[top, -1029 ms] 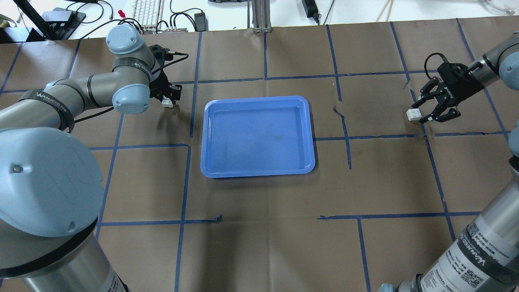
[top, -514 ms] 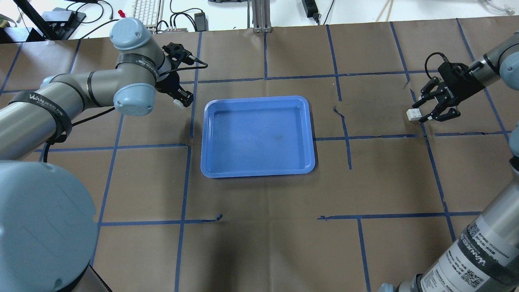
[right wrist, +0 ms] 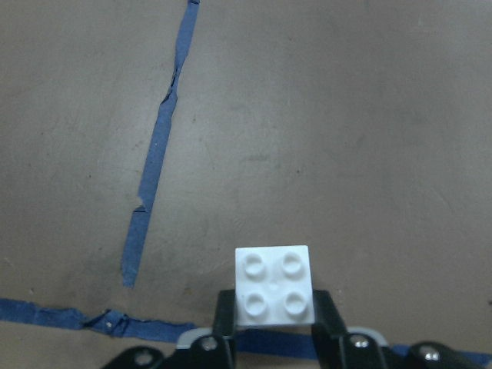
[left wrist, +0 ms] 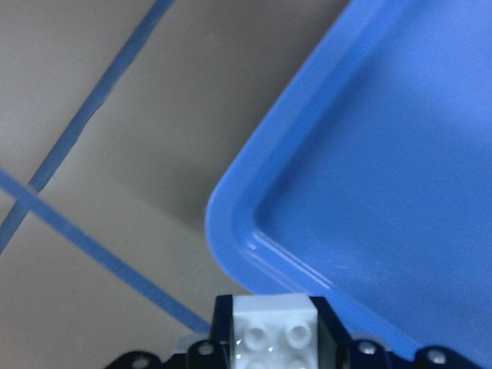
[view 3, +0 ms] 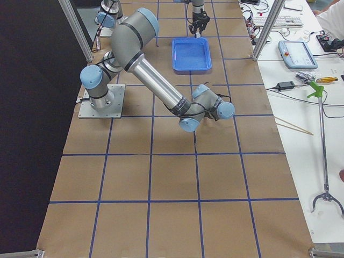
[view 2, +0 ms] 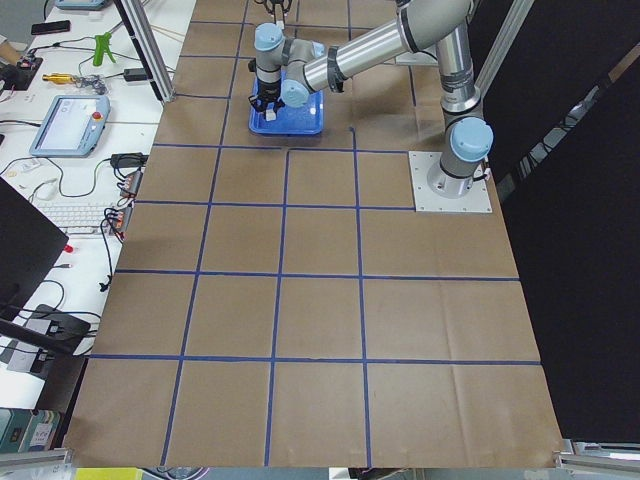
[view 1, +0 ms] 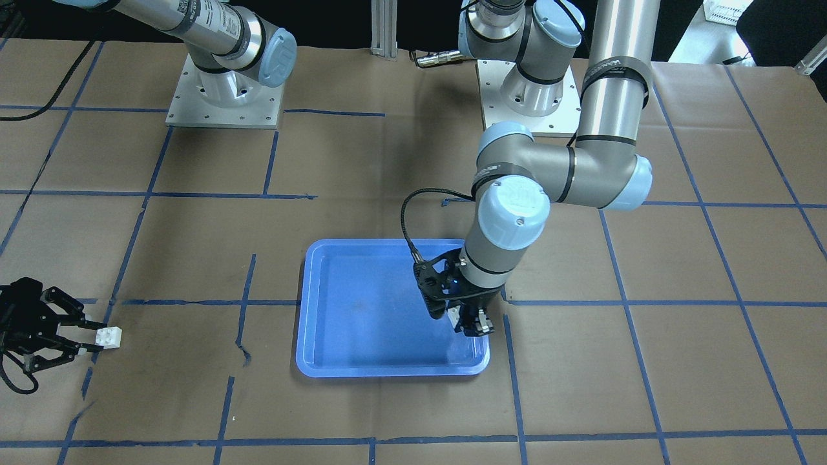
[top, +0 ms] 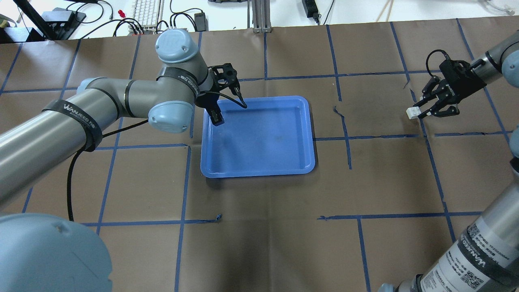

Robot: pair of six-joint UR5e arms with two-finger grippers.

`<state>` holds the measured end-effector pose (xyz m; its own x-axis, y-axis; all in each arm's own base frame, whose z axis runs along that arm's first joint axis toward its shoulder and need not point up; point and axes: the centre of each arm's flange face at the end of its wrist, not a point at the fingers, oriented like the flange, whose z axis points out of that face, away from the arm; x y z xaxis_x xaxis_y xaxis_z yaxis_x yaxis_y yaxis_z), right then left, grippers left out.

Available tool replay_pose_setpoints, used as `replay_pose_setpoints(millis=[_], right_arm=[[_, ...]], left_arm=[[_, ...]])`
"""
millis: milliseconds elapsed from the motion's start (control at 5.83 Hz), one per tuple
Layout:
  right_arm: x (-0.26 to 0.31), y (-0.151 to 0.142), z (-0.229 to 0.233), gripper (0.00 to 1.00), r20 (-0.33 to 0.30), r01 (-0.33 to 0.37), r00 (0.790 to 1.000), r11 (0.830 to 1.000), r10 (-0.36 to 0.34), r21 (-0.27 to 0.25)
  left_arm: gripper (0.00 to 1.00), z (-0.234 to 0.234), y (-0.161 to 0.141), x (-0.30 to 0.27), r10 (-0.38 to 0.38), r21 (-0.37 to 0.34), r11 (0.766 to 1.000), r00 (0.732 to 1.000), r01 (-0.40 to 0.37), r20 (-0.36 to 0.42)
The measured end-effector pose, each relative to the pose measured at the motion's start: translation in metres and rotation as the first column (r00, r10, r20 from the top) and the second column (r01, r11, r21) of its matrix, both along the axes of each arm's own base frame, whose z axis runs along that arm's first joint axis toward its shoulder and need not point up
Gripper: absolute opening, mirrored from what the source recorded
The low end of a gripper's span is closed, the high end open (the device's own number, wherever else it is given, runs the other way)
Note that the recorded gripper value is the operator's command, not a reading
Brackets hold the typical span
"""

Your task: Assemble white blocks and place on blue tray

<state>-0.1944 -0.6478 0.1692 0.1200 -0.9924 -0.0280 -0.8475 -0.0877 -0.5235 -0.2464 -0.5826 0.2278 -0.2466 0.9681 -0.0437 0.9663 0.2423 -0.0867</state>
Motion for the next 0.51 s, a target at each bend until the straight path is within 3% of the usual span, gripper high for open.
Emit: replay_pose_setpoints(millis=[171,514], right_arm=[[0.002,-0.001,0.013,0.25,-0.009,-0.001,1.0,1.0,0.001,-0.018],[0.013,0.004,0.073,0.26,-0.029,0.007,1.0,0.998,-0.009,-0.07]], left_arm=[[0.21,-0.01,0.02,-0.031,-0.114,0.031,0.993,0.993,0.113,0.013],[0.21,-0.032,0.036,-0.062,-0.214,0.071,0.975,0.976,0.212,0.026]])
